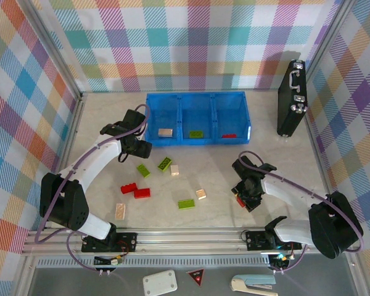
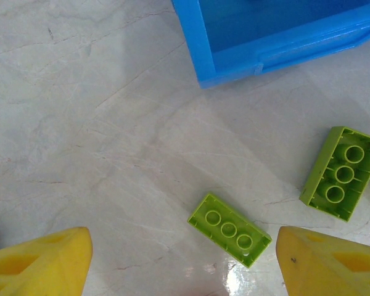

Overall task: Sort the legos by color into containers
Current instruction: Pick up the lego from the bottom-right of the table.

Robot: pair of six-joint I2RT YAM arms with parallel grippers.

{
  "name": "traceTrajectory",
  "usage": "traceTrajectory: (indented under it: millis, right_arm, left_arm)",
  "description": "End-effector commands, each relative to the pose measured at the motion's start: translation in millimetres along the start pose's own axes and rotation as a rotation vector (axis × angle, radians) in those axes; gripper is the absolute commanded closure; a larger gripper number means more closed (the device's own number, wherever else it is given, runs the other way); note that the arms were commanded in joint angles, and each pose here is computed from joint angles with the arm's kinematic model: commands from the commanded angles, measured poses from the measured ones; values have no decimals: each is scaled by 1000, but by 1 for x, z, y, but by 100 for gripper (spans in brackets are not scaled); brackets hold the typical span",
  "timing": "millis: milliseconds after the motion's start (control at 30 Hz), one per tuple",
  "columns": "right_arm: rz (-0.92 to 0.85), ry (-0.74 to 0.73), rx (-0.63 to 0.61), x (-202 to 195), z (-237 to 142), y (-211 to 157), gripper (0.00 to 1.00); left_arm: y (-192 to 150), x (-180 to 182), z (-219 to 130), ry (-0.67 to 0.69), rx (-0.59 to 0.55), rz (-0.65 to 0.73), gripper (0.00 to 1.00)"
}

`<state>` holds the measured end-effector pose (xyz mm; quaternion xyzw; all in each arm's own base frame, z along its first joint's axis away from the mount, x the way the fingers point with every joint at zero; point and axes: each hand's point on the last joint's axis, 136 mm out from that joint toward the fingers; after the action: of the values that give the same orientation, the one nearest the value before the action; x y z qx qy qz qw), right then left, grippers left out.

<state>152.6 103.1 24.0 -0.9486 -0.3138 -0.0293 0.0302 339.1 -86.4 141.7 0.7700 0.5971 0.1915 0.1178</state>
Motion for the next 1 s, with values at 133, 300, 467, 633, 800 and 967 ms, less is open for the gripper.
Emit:
traceTrajectory:
  millis: [133,300,467,633,800,967]
  right_arm:
    - [-36,-35,-17,1,1,5,45]
    - [-41,-24,-26,4,-2,7,51]
    - [-65,-17,-72,5,-12,15,52]
    - [-133,28,-116,15,-23,25,52]
    - [-232,56,-207,26,-44,43,53]
    - [-371,60,-286,42,-65,61,56]
  left_arm:
    - [-1,0,1,-10,6,12,22]
    - [0,0,0,-9,5,14,22]
    - [0,2,0,-7,4,11,22]
    - [1,0,0,-15,6,12,22]
    - [2,3,-2,-4,-5,8,22]
    - [5,5,-7,-1,-29,0,22]
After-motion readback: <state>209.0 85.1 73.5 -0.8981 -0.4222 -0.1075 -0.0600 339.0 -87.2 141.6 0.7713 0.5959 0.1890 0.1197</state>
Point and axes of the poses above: each hand's point on the last joint's axis, 136 mm out from that joint toward the fingers, its own z axis out along the fingers, its own x axis along the line the jaws close on, y = z × x
